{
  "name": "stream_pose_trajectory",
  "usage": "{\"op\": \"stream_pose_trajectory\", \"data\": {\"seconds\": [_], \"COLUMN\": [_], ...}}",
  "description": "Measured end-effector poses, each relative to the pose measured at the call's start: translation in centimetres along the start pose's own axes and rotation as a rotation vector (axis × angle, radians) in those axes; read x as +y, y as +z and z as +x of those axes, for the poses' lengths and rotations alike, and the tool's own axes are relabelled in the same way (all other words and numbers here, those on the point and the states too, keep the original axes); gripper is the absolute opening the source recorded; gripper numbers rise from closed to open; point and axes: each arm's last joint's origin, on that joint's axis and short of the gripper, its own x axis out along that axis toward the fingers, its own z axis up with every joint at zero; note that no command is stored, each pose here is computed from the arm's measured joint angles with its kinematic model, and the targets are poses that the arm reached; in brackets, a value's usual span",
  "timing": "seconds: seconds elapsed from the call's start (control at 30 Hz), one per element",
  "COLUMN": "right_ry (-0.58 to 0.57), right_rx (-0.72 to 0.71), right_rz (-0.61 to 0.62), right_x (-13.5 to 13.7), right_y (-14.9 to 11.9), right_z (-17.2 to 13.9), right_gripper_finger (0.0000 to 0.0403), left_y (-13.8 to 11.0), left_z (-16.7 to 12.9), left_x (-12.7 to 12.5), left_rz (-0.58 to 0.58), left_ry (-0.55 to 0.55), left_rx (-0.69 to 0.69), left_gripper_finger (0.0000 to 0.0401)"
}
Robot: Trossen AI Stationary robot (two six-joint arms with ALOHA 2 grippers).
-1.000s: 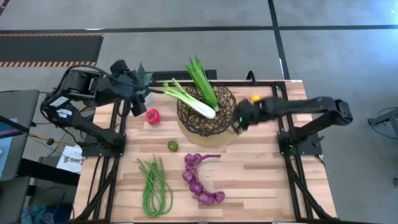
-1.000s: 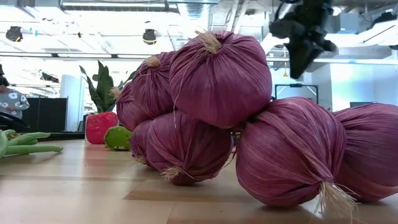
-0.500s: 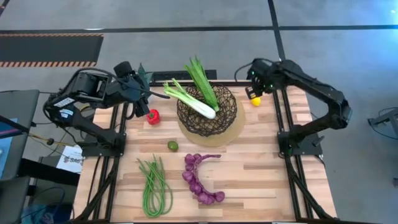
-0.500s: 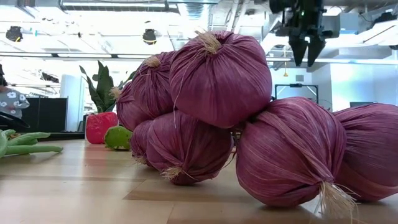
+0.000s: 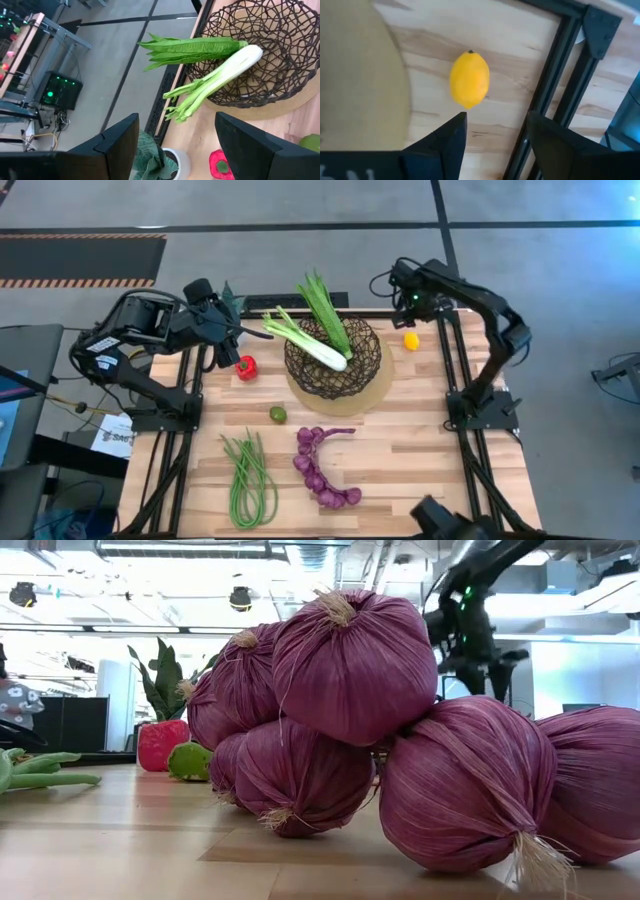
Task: Build produce basket
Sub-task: Put the lemon into the basket
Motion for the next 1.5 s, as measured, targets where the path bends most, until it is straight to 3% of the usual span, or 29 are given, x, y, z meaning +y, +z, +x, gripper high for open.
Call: {"op": "stream_pose_trajectory", "data": {"seconds": [0.23,0.37,0.9,1.03,1.2,1.5], "right_ry": [-0.044,-0.01,0.05,0.053,0.051,0.041], "right_rx": [0.13,0.186,0.176,0.163,0.157,0.137], "right_rz": [-0.028,-0.043,-0.072,-0.076,-0.082,-0.146], "right_x": [1.3,2.2,2.9,2.9,3.0,4.1], "right_y": [1.8,2.0,1.5,1.6,1.6,1.2], "right_z": [4.3,6.5,10.2,10.2,10.1,9.9], "right_gripper_finger": [0.0227,0.0226,0.0225,0.0198,0.0117,0.0112], "left_y": [0.0,0.0,0.0,0.0,0.0,0.0], "left_z": [0.0,0.0,0.0,0.0,0.0,0.0], "left_x": [0.0,0.0,0.0,0.0,0.0,0.0], "left_rz": [0.012,0.016,0.014,0.006,-0.008,-0.046], "left_ry": [0.0,0.0,-0.012,-0.012,-0.012,-0.012], "left_rx": [0.0,0.0,0.001,0.001,0.001,0.001], "left_gripper_finger": [0.025,0.025,0.025,0.025,0.025,0.025]}}
